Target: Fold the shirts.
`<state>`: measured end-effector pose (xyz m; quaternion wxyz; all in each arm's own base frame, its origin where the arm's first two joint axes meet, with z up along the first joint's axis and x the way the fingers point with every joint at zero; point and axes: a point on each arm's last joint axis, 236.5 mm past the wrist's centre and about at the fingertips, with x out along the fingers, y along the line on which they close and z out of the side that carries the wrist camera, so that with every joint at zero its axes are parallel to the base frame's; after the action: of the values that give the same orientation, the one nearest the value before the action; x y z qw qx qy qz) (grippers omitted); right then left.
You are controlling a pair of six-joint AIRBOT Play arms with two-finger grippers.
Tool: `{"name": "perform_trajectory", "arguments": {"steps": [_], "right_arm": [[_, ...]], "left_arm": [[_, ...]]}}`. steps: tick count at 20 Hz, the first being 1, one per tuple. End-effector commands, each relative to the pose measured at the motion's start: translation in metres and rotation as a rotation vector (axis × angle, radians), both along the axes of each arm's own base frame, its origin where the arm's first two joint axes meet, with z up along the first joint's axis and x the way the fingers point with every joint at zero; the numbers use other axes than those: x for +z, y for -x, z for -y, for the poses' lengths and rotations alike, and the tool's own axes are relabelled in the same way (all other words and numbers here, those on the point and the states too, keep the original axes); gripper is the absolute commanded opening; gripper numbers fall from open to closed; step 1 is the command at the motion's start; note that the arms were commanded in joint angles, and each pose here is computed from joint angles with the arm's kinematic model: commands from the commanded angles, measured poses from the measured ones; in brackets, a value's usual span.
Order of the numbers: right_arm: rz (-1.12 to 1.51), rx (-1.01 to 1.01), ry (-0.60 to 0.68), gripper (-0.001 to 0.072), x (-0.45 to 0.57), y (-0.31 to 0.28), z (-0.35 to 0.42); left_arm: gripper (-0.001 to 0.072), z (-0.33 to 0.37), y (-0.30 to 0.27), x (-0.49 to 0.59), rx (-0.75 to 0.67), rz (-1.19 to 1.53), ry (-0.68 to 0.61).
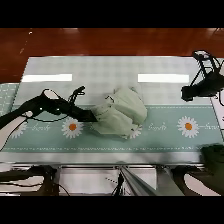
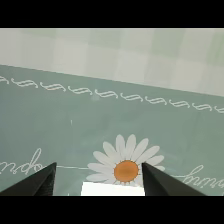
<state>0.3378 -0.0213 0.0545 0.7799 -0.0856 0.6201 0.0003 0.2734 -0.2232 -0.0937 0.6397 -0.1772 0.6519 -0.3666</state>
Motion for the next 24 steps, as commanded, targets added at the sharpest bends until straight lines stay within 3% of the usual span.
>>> {"name": "perform_trajectory", "arguments": {"steps": [1, 3, 9, 12, 14, 16, 18, 19, 24], "right_arm": [[-0.008, 0.0, 0.003, 0.0608, -0.001, 0.001, 0.001], [-0.008, 0.003, 0.004, 0.0599, -0.001, 0.001, 0.001], [-0.01, 0.004, 0.004, 0.0598, -0.001, 0.002, 0.001], [0.013, 0.023, 0.005, 0.0529, -0.005, -0.004, 0.001], [0.029, -0.02, -0.152, 0.0529, -0.022, -0.007, -0.016], [0.038, -0.103, -0.469, 0.0534, -0.038, -0.009, -0.056], [-0.004, -0.154, -0.708, 0.056, -0.055, -0.003, -0.088], [-0.044, -0.169, -0.77, 0.0615, -0.067, 0.005, -0.1], [-0.164, -0.142, -1.001, 0.0617, -0.111, 0.035, -0.171]], "left_arm": [[0.0176, 0.007, -0.001, -0.013, 0.015, -0.013, -0.009], [0.0037, 0.005, -0.003, -0.013, 0.034, -0.026, -0.009], [0.0034, 0.002, -0.003, -0.009, 0.046, -0.042, 0.001], [0.0034, 0.003, -0.001, 0.002, 0.032, -0.031, 0.017], [0.0034, 0.004, -0.001, 0.013, 0.025, -0.008, 0.028], [0.0034, 0.004, -0.003, 0.02, 0.024, 0.016, 0.033], [0.0034, 0.005, -0.003, 0.023, 0.024, 0.024, 0.035], [0.0034, 0.005, -0.003, 0.024, 0.024, 0.026, 0.035], [0.0034, 0.005, -0.003, 0.024, 0.024, 0.027, 0.035]]}}
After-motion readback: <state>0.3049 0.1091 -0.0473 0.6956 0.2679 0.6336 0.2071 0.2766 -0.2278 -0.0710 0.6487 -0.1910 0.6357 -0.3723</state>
